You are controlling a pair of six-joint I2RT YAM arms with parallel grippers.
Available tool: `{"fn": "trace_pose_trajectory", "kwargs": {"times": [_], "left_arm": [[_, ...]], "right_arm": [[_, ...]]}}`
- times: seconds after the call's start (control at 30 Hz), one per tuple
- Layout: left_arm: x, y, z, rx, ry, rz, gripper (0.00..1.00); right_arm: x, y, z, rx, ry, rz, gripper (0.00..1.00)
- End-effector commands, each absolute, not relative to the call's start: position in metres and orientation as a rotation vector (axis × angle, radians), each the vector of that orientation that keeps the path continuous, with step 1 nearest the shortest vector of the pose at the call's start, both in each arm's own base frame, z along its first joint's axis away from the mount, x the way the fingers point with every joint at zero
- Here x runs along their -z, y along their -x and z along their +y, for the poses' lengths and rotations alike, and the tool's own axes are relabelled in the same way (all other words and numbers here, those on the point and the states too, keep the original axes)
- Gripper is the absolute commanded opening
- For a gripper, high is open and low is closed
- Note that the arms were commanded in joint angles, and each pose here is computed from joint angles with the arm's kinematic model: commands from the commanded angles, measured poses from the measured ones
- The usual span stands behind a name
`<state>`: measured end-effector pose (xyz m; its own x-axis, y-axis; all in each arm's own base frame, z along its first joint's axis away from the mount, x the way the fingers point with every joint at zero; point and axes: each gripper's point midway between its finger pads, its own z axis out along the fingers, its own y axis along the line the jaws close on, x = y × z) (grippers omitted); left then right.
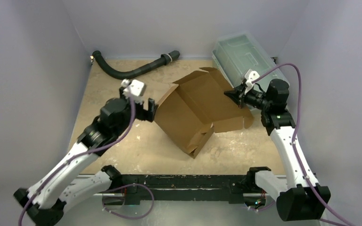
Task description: Fold the paper box
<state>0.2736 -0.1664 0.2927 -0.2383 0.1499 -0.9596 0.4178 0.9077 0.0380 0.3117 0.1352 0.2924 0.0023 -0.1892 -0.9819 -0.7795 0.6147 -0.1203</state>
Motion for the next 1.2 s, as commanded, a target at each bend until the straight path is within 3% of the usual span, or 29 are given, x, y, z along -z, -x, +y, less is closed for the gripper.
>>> {"fn": "trace_pose_trajectory", "kwargs": {"times": [0.0,0.17,0.37,0.67,1.17], "left_arm": [[-0.292,-0.231,-0.171,0.626,-0.172,1.768,0.83],[-0.259,-0.199,-0.179,0.951,0.022,1.730,0.86],[-0.227,-0.191,-0.181,1.026,0.078,1.761,0.85],[-0.276,-0.204,-0.172,0.748,-0.218,1.716,0.85],[-0.358,-0.241,-0.221,0.509,-0.749,1.275,0.88]], "right_arm": [[-0.313,-0.301,0.132,-0.484,0.930,1.456,0.00],[-0.321,-0.302,0.130,-0.467,0.937,1.462,0.00],[-0.328,-0.303,0.128,-0.456,0.958,1.494,0.00],[-0.348,-0.300,0.134,-0.439,1.119,1.491,0.00],[-0.348,-0.278,0.172,-0.555,1.323,1.436,0.00]]}}
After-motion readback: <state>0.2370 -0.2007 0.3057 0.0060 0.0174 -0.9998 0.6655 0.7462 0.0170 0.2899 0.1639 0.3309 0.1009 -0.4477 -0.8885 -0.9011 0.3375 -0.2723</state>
